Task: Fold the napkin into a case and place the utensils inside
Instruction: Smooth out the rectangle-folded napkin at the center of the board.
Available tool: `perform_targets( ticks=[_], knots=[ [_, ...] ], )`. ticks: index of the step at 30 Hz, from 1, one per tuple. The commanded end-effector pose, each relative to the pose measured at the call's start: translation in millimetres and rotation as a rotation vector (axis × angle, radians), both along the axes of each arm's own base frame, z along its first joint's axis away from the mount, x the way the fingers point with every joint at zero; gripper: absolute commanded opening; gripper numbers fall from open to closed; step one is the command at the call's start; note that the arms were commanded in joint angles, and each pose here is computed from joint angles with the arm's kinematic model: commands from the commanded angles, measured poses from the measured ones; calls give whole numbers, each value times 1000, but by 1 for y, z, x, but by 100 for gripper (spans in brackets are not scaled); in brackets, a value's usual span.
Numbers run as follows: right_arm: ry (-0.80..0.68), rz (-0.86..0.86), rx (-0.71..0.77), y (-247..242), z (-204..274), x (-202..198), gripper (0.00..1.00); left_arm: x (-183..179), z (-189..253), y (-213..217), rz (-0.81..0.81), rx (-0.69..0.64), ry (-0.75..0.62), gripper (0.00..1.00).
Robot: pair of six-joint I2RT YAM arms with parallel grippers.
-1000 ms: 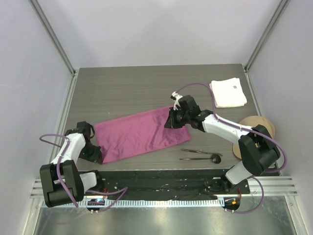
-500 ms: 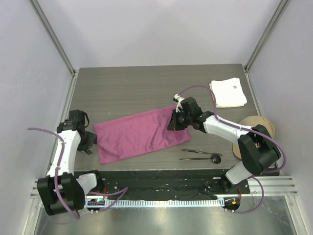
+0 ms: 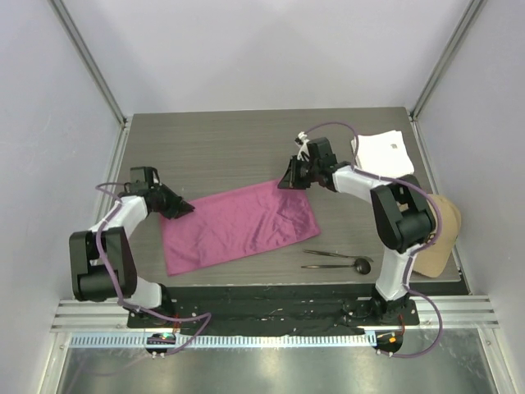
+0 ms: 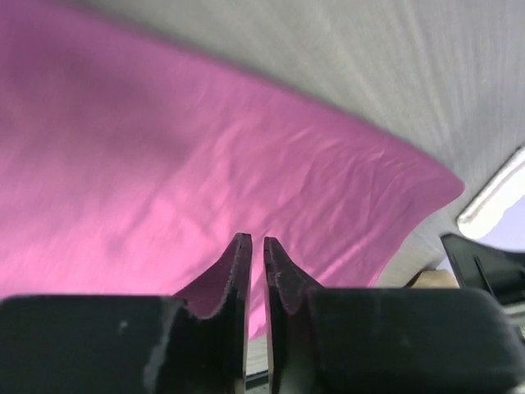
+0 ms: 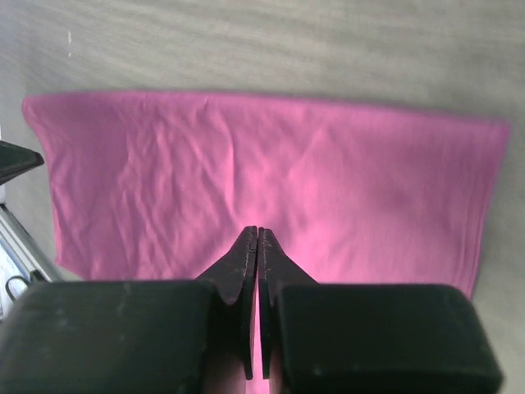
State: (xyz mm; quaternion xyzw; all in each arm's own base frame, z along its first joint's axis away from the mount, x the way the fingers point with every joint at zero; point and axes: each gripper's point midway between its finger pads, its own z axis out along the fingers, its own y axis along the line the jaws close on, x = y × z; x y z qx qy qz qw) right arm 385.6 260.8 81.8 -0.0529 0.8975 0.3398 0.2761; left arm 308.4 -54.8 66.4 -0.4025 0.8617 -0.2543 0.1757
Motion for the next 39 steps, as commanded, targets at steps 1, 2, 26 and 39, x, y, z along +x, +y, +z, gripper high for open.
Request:
perform_targets(
  ticks=[1, 2, 26, 39],
  knots=[
    [-34, -25, 80, 9, 4, 41, 2, 45, 24, 1, -69, -21, -163, 13],
    [-28, -25, 87, 10, 2, 45, 2, 47, 19, 5, -65, -20, -143, 11],
    [67, -87, 88, -12, -55, 73, 1, 46, -35, 96, 62, 214, 56, 6],
    [56, -90, 155, -6, -37, 80, 1, 59, 9, 117, 17, 476, -16, 4]
  ],
)
